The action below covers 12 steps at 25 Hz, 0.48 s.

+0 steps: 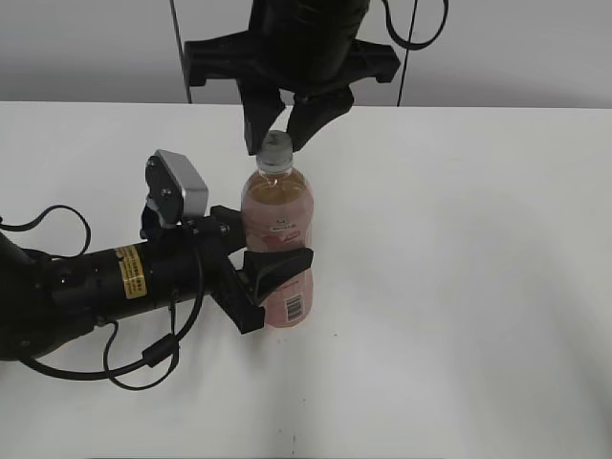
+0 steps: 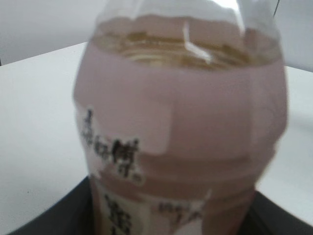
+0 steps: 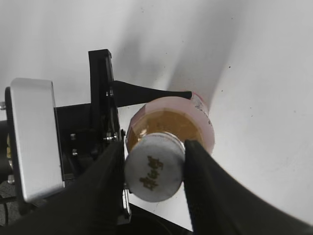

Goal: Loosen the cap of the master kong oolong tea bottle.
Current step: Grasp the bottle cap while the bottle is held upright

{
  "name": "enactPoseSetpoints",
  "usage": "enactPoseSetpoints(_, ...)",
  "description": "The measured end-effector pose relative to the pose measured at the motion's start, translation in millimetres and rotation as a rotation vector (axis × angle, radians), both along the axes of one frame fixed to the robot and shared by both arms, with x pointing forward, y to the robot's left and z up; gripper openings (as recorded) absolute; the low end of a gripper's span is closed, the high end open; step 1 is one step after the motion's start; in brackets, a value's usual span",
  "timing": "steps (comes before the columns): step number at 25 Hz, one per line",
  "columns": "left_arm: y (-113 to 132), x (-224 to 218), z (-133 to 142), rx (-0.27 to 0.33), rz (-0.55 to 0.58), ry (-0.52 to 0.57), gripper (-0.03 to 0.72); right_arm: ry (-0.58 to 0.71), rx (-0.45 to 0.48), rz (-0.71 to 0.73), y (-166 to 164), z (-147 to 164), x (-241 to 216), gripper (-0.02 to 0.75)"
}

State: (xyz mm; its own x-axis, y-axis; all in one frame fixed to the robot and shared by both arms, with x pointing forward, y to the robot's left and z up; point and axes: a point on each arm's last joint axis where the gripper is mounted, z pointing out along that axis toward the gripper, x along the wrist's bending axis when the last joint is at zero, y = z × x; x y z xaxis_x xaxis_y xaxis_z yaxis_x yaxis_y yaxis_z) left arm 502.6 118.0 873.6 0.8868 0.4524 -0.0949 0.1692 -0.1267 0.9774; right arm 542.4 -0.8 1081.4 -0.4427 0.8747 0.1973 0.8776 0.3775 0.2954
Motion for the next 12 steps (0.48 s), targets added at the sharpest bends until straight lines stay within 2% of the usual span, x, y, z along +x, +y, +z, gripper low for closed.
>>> enactPoseSetpoints(3, 0.0, 0.0, 0.0, 0.0, 0.0, 0.0, 0.384, -0.014, -0.009, 0.044, 0.0, 0.0, 0.0, 0.279)
enactPoseSetpoints(5, 0.0, 0.0, 0.0, 0.0, 0.0, 0.0, 0.384, -0.043, -0.026, 0.133, 0.0, 0.0, 0.0, 0.279)
enactPoseSetpoints(8, 0.0, 0.0, 0.0, 0.0, 0.0, 0.0, 0.384, -0.11, -0.064, 0.348, 0.3, 0.0, -0.3, 0.275)
enactPoseSetpoints(12, 0.0, 0.0, 0.0, 0.0, 0.0, 0.0, 0.384, -0.244, -0.142, 0.759, 0.5, 0.1, -0.5, 0.272)
